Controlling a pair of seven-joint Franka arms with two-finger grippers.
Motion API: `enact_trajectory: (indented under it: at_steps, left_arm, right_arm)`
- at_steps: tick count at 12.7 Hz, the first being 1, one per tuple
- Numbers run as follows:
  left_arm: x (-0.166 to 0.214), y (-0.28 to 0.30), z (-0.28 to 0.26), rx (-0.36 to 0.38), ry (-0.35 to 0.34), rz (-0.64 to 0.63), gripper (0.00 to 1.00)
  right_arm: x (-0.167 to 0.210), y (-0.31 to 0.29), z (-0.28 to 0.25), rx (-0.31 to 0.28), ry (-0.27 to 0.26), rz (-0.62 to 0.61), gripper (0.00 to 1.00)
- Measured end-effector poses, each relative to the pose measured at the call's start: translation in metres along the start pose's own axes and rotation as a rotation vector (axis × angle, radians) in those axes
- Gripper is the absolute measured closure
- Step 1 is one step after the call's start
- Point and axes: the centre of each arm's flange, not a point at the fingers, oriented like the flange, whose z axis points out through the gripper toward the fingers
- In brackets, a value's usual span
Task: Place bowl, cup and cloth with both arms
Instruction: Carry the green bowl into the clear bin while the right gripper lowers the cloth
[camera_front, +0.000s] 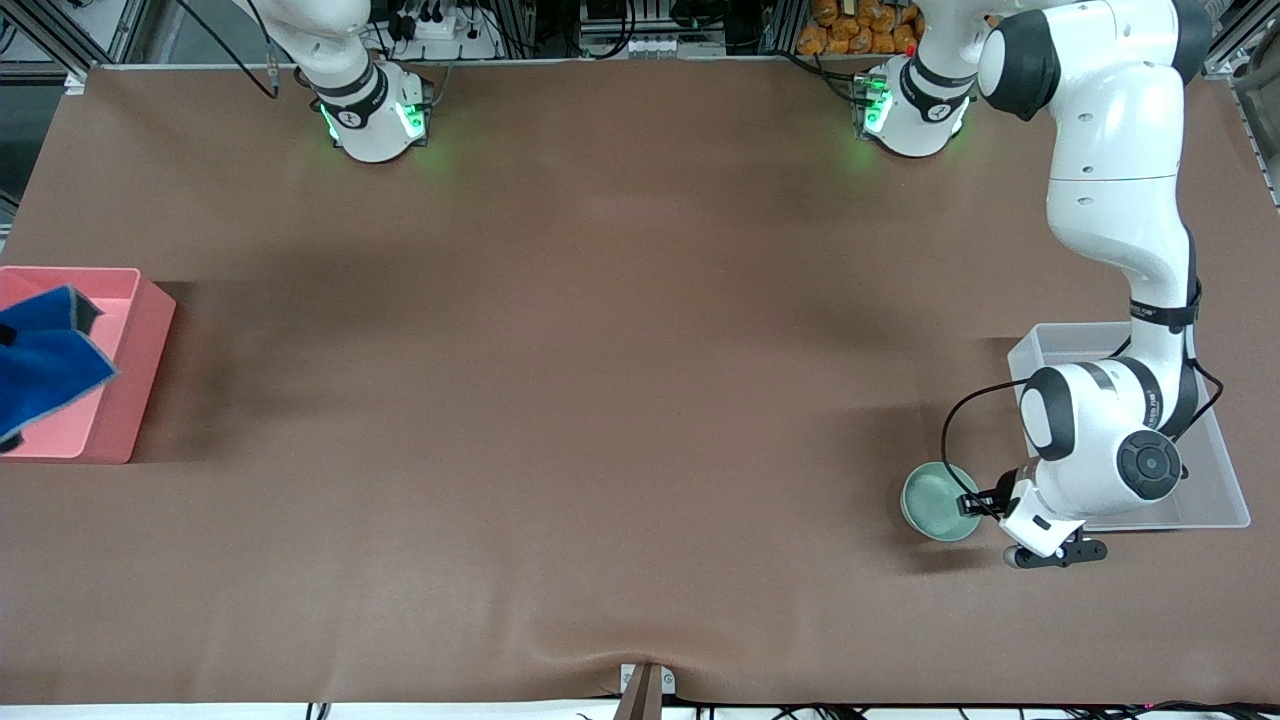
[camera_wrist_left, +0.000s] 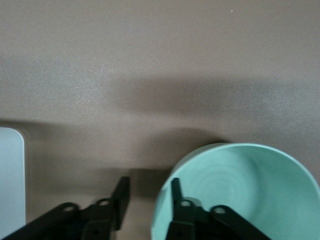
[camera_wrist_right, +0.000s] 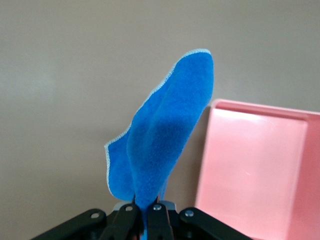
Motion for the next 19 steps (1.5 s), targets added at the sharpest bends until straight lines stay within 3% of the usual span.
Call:
enact_trajectory:
  at_steps: [2,3,7,10,12,14,19]
  left_arm:
    - [0.003,0.002,-0.006,-0.018,0.012,-0.012,0.91]
    - [0.006,0.002,-0.012,-0.041,0.023,-0.029,0.97]
    - [0.007,-0.005,-0.033,-0.062,0.009,-0.050,0.97]
    - [0.004,-0.052,-0.099,-0.059,-0.056,-0.071,0.97]
    - [-0.006,-0.098,-0.167,-0.050,-0.062,-0.016,0.97]
    - [-0.025,-0.149,-0.201,-0.047,-0.093,0.048,0.97]
    - [-0.064,-0.237,-0.159,-0.042,-0.149,0.131,0.97]
  right_arm:
    - [-0.028,0.039,0.008,-0.004,-0.025,0.032,0.96]
    - [-0.037,0.053,0.018,0.002,-0.043,0.052,0.96]
    - [-0.058,0.094,0.055,-0.057,-0.141,0.066,0.96]
    - [-0.065,0.120,0.076,-0.092,-0.129,0.035,0.96]
    - [-0.064,0.128,0.090,-0.116,-0.137,0.013,0.96]
    - [-0.066,0.136,0.103,-0.121,-0.148,-0.024,0.96]
    - [-0.081,0.162,0.133,-0.123,-0.151,-0.130,0.96]
